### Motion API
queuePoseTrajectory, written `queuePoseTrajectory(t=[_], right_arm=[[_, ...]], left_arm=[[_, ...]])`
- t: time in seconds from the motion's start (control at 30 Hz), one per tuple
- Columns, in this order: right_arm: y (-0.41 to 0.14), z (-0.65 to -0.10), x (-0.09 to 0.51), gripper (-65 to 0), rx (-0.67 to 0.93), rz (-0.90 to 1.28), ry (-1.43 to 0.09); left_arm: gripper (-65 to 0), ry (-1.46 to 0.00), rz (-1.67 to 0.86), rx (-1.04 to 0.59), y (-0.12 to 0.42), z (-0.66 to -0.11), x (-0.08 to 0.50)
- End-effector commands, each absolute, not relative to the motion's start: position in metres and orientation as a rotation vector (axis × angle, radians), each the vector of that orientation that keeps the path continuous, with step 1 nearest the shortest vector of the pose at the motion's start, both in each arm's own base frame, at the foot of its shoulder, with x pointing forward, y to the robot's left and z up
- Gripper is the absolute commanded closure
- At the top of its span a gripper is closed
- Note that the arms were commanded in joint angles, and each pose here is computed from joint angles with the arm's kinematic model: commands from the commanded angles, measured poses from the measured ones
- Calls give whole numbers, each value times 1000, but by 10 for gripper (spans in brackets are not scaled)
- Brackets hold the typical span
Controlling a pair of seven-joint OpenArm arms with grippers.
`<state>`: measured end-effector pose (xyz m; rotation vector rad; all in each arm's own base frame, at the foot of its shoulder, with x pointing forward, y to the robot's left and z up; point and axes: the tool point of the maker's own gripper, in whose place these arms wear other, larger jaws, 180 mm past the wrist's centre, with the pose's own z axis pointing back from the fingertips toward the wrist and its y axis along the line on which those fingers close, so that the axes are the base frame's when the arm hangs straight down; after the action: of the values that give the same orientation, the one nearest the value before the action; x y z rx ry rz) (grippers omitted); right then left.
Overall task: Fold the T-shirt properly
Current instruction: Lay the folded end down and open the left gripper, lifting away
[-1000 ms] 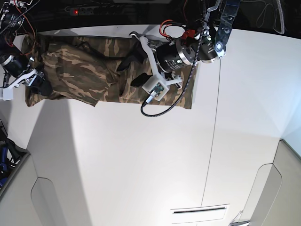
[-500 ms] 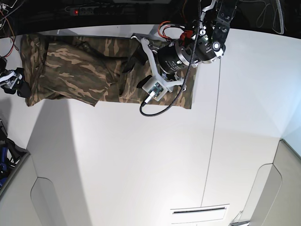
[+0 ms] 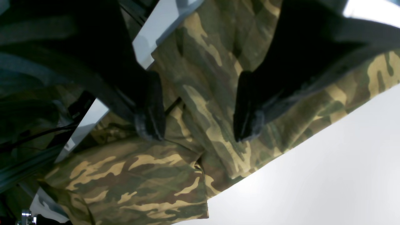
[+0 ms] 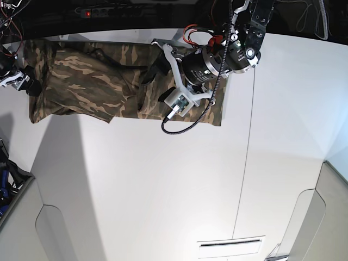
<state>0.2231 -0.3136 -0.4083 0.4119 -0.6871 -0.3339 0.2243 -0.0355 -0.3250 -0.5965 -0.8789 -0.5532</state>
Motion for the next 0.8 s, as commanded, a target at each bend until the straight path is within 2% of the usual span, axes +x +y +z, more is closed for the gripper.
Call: queuePoseTrajectory(t=[0.0,0.17,0.77], right_arm=[[-317,-399,229,-441,409,-315,-713],[-307,-393,231,-441,485,-325,-720],[-267,-410,229,-435,543,-232,-629]], left_arm=[[-376,-919,-550,-619,-39,-314,228],[-375,-918,-550,-619,-39,-314,228],[-375,-878,-559,-610,-38,-319,224]])
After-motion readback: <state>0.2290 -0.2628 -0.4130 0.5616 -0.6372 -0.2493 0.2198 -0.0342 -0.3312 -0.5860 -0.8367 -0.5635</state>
